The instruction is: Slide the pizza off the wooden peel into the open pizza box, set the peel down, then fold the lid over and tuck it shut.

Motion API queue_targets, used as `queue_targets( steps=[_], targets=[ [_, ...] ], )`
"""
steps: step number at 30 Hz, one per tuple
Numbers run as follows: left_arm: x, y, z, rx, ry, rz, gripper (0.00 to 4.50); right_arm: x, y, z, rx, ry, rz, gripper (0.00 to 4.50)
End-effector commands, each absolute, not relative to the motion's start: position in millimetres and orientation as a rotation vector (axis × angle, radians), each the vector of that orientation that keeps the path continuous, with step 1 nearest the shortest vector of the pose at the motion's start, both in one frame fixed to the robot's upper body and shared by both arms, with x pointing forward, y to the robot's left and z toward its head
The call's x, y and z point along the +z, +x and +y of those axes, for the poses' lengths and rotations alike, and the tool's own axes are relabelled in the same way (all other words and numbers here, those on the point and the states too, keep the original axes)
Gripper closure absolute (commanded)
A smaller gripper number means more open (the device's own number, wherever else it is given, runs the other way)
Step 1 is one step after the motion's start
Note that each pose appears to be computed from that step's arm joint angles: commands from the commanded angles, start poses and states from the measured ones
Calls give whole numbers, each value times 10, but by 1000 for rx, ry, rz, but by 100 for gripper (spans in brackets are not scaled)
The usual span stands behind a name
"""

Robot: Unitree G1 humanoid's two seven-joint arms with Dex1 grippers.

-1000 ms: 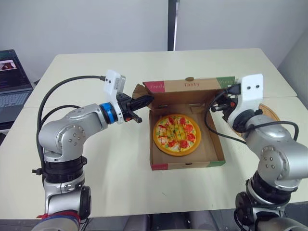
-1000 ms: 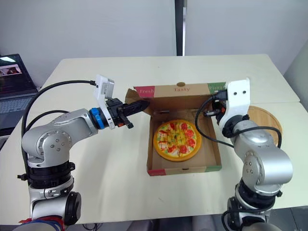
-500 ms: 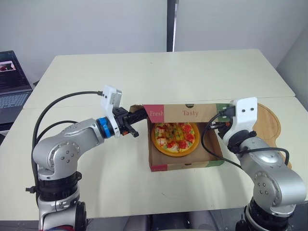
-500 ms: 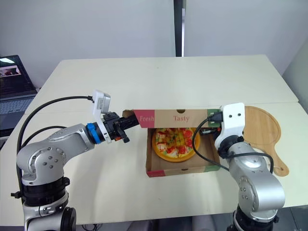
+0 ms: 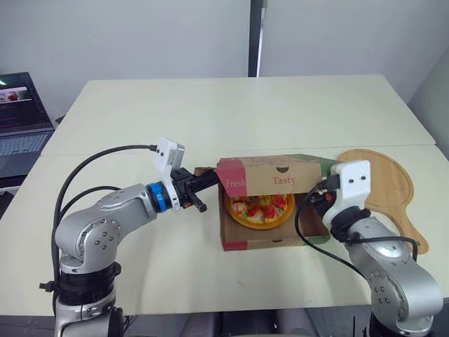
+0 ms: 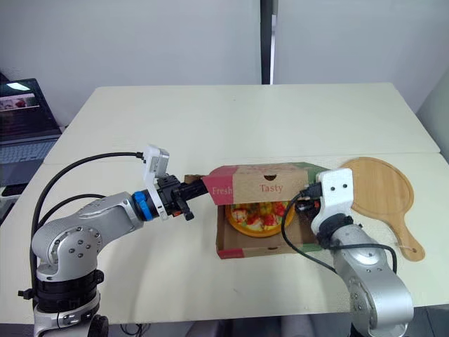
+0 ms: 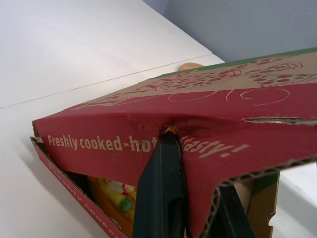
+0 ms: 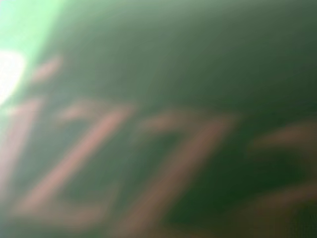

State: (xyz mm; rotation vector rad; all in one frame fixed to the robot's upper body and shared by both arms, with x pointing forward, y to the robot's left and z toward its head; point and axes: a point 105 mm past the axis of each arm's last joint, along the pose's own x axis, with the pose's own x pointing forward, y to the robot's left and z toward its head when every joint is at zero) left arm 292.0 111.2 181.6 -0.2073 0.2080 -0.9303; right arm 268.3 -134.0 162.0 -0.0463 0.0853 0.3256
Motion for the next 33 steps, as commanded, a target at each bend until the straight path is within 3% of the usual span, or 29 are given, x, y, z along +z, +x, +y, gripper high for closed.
queue_targets(
  steps=[1,3,11,14,21,22,29,33],
  targets=[
    [1820,2858,1055,-963,-189,201,450,1726,2560,-1456,362,-87,39,182],
    [1803,2851,1044,-969,-180,200,450,1656,2475,-1549,418,-110,88,112],
    [1746,2838,1024,-979,-131,187,450,1724,2219,-2244,499,-213,239,112],
    [1728,2835,1021,-981,-117,182,450,1951,2275,-2431,480,-239,208,172],
    [1697,2843,1014,-989,-81,175,450,2366,2714,-2236,536,-275,73,427],
    [1697,2846,1014,-991,-67,169,450,2385,2768,-2185,548,-283,66,446],
    [1747,2856,1012,-1024,-74,146,450,2287,2910,-1761,714,-307,91,446],
    [1776,2731,1061,-1111,-56,173,358,2214,2922,-1692,753,-326,109,450]
  ],
)
